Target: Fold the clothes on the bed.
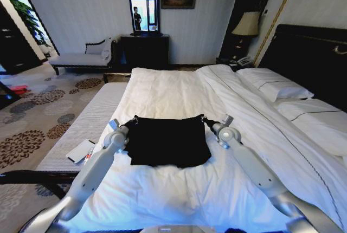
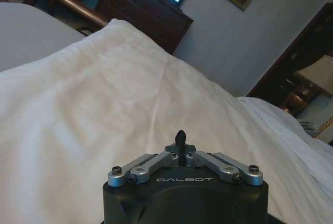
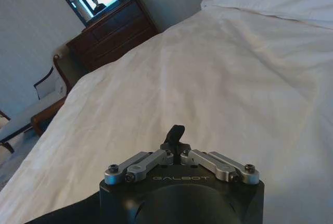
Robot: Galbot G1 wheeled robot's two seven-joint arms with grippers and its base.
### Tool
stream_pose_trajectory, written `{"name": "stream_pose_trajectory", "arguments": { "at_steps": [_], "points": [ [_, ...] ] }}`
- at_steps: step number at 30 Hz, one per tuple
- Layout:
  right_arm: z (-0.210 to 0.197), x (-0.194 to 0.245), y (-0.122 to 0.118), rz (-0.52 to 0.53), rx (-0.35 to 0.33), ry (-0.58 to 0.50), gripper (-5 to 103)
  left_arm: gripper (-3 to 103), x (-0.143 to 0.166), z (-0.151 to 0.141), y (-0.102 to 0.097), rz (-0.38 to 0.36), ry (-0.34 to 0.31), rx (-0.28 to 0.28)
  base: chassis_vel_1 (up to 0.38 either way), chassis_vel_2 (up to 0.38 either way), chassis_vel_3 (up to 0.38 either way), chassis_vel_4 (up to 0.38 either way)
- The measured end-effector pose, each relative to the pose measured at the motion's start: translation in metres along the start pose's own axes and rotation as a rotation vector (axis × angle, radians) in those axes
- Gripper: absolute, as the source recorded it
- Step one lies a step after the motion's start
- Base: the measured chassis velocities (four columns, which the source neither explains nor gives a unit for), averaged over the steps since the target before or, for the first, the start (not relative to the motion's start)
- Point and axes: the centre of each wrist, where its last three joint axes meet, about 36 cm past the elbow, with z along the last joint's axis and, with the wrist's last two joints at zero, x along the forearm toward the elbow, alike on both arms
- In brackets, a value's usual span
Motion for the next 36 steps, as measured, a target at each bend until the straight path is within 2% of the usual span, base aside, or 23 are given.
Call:
{"name": "stream_pose_trajectory", "arguments": {
  "at_steps": [4, 8, 16, 19, 23, 32, 36],
  "points": [
    [-0.005, -0.017, 0.002, -0.003, 0.000, -0.013, 1, 1, -0.020, -0.004, -0.005, 0.005, 0.007, -0.016, 0.000, 0.000, 0.000, 0.000],
    [-0.004, -0.031, 0.001, -0.002, 0.000, -0.015, 1, 1, -0.032, -0.001, -0.001, -0.010, 0.014, -0.025, 0.000, 0.000, 0.000, 0.000],
    [0.003, -0.042, -0.003, -0.003, -0.006, -0.030, 1, 1, -0.037, 0.006, 0.009, -0.035, 0.007, -0.021, 0.000, 0.000, 0.000, 0.000],
    [0.002, -0.038, -0.005, -0.023, 0.007, -0.060, 1, 1, -0.031, 0.006, 0.009, -0.026, -0.016, -0.019, 0.000, 0.000, 0.000, 0.000],
    [0.006, -0.022, -0.013, -0.061, 0.107, -0.120, 1, 1, -0.012, 0.009, 0.007, 0.005, -0.036, -0.037, 0.000, 0.000, 0.000, 0.000],
    [0.029, 0.008, -0.032, -0.051, 0.176, -0.169, 1, 1, 0.023, 0.037, -0.002, 0.062, -0.040, -0.058, 0.000, 0.000, 0.000, 0.000],
    [0.050, 0.028, -0.041, -0.048, 0.205, -0.156, 1, 1, 0.050, 0.054, 0.005, 0.061, -0.029, -0.050, 0.000, 0.000, 0.000, 0.000]
  ]
}}
